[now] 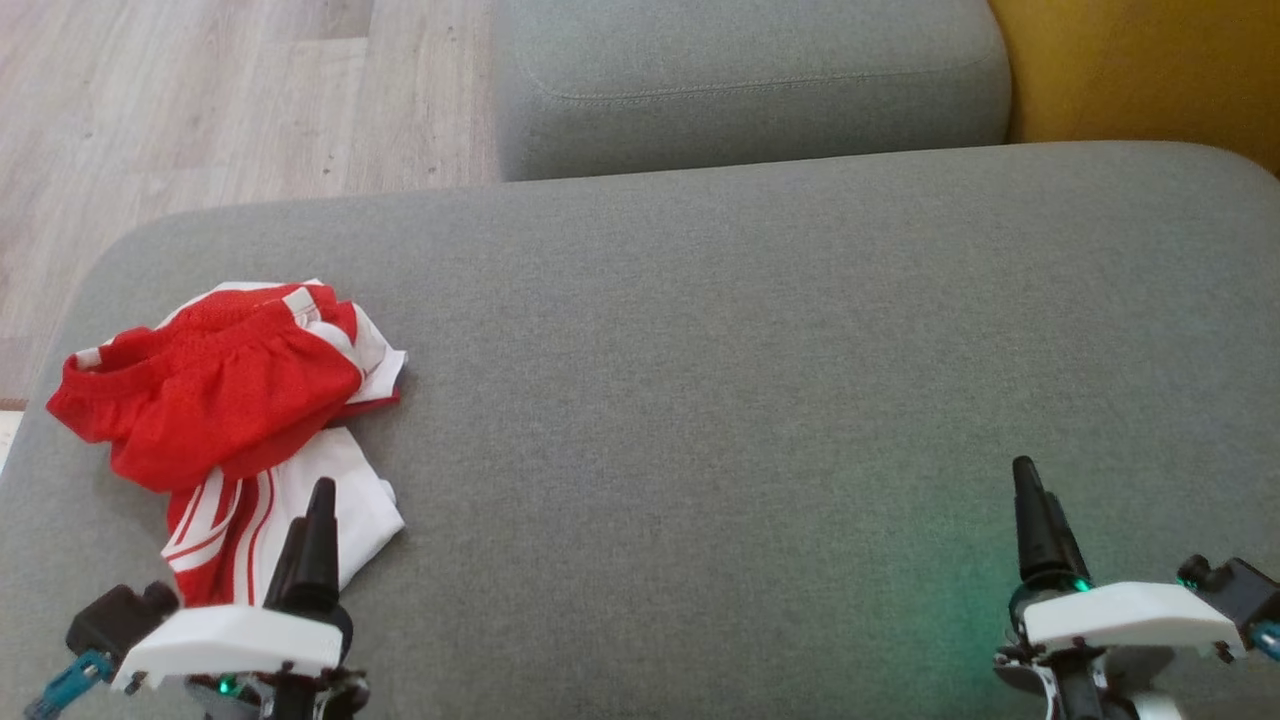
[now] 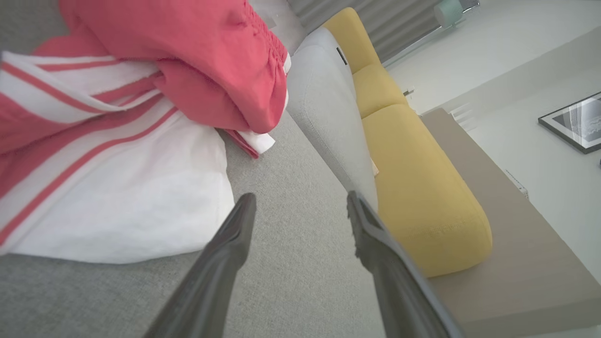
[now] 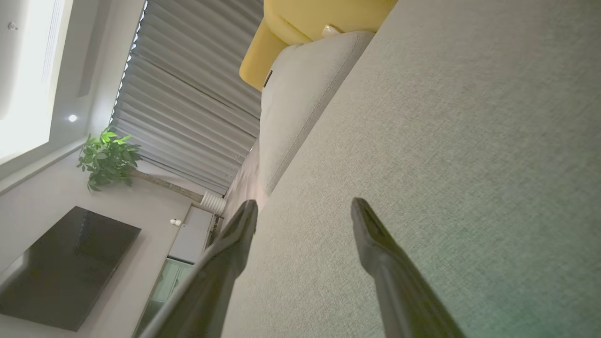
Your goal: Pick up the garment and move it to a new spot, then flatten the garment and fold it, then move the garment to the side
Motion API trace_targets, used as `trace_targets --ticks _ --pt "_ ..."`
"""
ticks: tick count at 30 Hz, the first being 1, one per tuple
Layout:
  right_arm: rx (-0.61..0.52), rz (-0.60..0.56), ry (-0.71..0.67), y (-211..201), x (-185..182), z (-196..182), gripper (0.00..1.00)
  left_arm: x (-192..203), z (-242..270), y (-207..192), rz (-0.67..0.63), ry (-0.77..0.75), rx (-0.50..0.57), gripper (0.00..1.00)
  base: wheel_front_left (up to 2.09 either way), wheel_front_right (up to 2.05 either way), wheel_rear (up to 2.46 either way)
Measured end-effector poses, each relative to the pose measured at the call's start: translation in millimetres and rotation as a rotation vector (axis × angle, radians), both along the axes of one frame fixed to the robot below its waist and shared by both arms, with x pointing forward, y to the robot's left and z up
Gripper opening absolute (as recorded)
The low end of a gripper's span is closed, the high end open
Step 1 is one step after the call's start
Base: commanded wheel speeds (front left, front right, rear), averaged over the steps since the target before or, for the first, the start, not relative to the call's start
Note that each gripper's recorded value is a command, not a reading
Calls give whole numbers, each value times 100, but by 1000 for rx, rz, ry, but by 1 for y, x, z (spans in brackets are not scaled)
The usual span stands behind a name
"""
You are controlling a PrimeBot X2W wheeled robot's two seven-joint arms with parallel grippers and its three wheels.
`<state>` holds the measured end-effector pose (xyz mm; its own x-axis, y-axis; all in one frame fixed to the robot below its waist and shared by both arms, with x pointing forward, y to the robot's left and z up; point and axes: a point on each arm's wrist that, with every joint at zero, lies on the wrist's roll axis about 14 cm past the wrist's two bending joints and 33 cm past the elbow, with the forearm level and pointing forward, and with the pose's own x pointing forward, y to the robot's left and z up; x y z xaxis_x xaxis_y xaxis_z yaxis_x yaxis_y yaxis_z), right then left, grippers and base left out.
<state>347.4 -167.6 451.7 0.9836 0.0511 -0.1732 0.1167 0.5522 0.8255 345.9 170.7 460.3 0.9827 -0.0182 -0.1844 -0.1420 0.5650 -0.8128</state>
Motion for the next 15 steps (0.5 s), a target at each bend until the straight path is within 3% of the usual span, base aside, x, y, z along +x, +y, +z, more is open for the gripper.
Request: trace_targets --ticks 15 --pt "-170 61 -60 13 2 12 100 3 16 -1 -17 -56 193 100 0 0 0"
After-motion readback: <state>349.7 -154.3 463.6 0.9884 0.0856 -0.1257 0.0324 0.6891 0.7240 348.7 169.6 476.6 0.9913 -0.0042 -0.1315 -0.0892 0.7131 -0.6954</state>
